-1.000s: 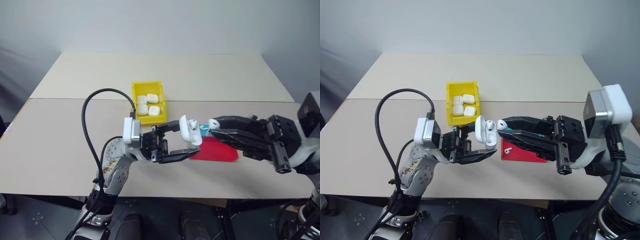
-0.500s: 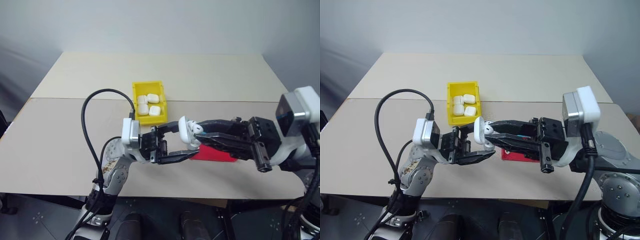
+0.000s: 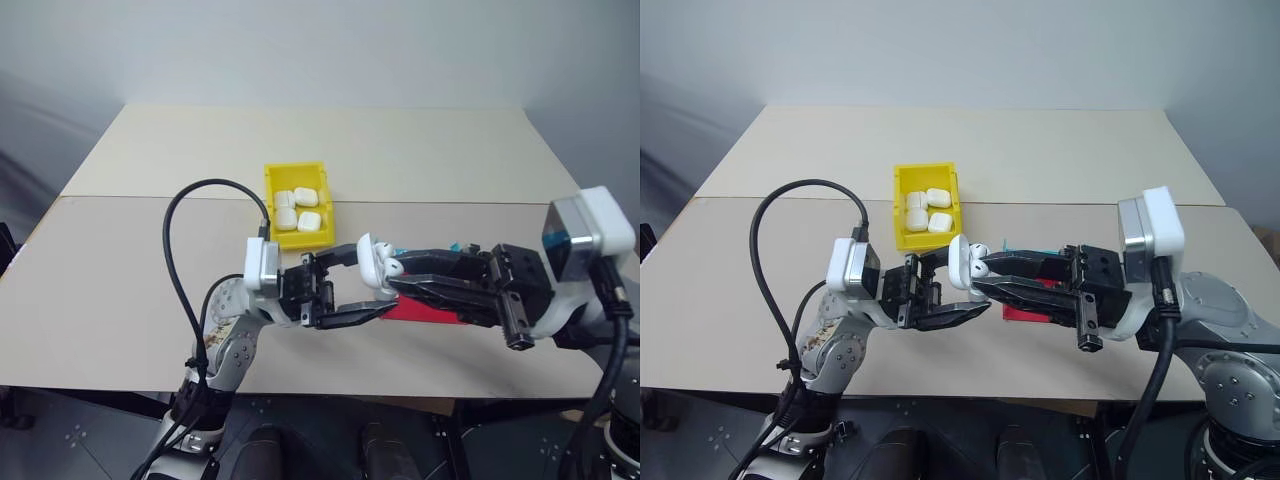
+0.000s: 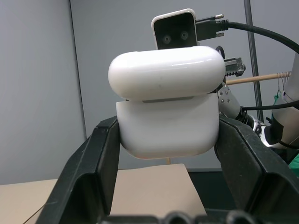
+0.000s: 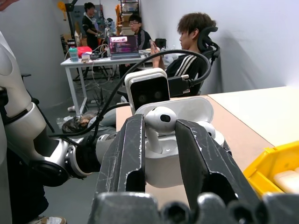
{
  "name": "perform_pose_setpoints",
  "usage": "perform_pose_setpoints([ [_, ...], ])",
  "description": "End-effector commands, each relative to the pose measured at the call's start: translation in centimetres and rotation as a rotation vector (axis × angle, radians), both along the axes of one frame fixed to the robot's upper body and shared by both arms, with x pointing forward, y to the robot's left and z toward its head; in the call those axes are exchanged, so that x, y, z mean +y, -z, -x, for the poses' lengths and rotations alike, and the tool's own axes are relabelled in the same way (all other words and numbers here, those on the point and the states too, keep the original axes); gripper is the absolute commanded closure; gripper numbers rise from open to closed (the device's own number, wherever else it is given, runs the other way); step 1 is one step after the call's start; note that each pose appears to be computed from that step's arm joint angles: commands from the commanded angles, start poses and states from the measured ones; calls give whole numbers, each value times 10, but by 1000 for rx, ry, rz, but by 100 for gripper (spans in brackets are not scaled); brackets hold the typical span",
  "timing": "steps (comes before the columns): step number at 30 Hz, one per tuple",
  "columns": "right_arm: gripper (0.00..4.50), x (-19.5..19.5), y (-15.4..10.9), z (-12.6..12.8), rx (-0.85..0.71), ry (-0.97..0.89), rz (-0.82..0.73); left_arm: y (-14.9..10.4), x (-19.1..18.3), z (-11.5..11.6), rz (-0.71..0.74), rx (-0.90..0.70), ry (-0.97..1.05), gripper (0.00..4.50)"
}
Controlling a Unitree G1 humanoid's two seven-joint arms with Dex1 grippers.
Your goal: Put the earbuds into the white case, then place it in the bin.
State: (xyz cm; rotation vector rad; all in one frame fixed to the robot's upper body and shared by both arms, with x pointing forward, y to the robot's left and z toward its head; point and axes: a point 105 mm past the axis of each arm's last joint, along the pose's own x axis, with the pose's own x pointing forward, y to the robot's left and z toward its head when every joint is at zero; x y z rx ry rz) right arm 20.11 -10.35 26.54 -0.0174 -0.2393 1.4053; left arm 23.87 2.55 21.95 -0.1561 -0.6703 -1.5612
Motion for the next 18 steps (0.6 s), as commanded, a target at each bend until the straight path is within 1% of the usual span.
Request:
perform_pose_setpoints([
  [1, 335, 0, -2, 2, -38, 14, 10, -9, 2, 4, 34, -51, -4, 168],
  [6, 335, 0, -1, 2, -29, 3, 7, -8, 2, 4, 33, -51, -8, 168],
  [7, 293, 0, 0, 2, -42, 10, 15, -8, 2, 4, 32, -52, -9, 168],
  [8, 278, 0, 0, 0, -49, 29, 19, -9, 2, 4, 33, -52, -9, 168],
  [11, 181, 0, 0, -2, -59, 37, 23, -9, 2, 3, 32, -51, -12, 168],
  [18, 181, -9, -5, 0, -80, 39, 20, -5, 3, 2, 26, -48, -20, 168],
])
